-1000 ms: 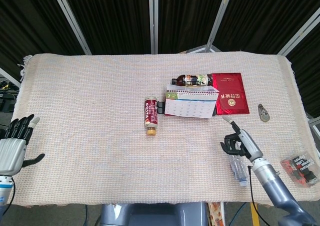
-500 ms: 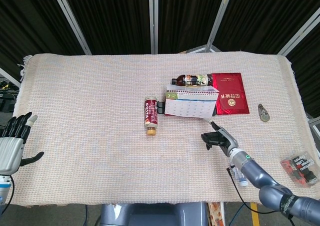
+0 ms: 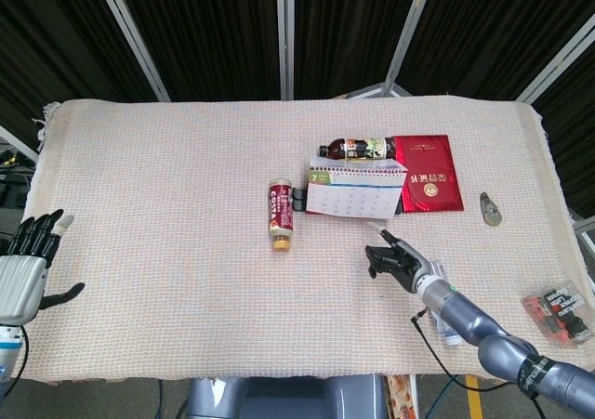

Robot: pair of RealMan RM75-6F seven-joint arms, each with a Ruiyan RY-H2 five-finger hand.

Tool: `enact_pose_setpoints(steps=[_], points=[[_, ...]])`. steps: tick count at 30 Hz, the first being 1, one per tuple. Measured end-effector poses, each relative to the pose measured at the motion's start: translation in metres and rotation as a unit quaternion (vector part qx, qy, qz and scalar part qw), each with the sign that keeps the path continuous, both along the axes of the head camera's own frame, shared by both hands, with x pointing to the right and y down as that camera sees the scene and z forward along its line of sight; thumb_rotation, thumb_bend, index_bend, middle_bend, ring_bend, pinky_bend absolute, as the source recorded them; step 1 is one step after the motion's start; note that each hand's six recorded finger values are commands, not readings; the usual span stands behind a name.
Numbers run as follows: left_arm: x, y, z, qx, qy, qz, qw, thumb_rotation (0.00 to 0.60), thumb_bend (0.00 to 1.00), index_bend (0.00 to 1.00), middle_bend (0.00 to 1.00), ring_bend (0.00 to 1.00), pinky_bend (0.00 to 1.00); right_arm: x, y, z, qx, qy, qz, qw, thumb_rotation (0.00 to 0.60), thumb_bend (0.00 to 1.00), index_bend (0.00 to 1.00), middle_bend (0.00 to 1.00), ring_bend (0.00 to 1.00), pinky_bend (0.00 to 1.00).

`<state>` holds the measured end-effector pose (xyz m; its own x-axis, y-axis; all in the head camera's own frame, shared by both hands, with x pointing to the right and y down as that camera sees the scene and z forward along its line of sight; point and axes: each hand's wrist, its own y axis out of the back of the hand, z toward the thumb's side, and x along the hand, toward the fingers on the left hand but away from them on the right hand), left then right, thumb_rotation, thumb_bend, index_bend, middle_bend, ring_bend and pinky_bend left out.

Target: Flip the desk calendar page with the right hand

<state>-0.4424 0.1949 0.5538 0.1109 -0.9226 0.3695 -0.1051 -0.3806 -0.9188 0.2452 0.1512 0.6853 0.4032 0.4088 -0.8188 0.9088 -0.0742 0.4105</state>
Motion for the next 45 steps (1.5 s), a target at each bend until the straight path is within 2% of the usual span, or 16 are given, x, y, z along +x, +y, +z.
enact_pose_setpoints(steps=[5,21,34,45], points=[[0.001,0.001,-0.001,0.002,0.002,0.003,1.0,0.6,0.0,0.0,0.0,0.0,0.0,0.003,-0.005,0.005,-0.002,-0.009,0.01,0.9999,0.6,0.43,0.0,0.78,0.81,0.7],[0.002,0.0,-0.003,0.006,0.007,0.004,0.9999,0.6,0.0,0.0,0.0,0.0,0.0,0.014,-0.008,0.025,-0.015,0.001,0.017,0.9997,0.6,0.43,0.0,0.77,0.81,0.7],[0.004,0.001,-0.006,0.01,0.019,0.012,0.9997,0.6,0.0,0.0,0.0,0.0,0.0,0.019,-0.03,0.035,-0.002,0.013,0.025,0.9996,0.6,0.46,0.0,0.77,0.81,0.7],[0.005,0.001,-0.008,0.009,0.029,0.018,0.9994,0.6,0.0,0.0,0.0,0.0,0.0,-0.018,-0.046,0.04,-0.006,-0.021,0.005,0.9997,0.6,0.51,0.0,0.78,0.81,0.7]])
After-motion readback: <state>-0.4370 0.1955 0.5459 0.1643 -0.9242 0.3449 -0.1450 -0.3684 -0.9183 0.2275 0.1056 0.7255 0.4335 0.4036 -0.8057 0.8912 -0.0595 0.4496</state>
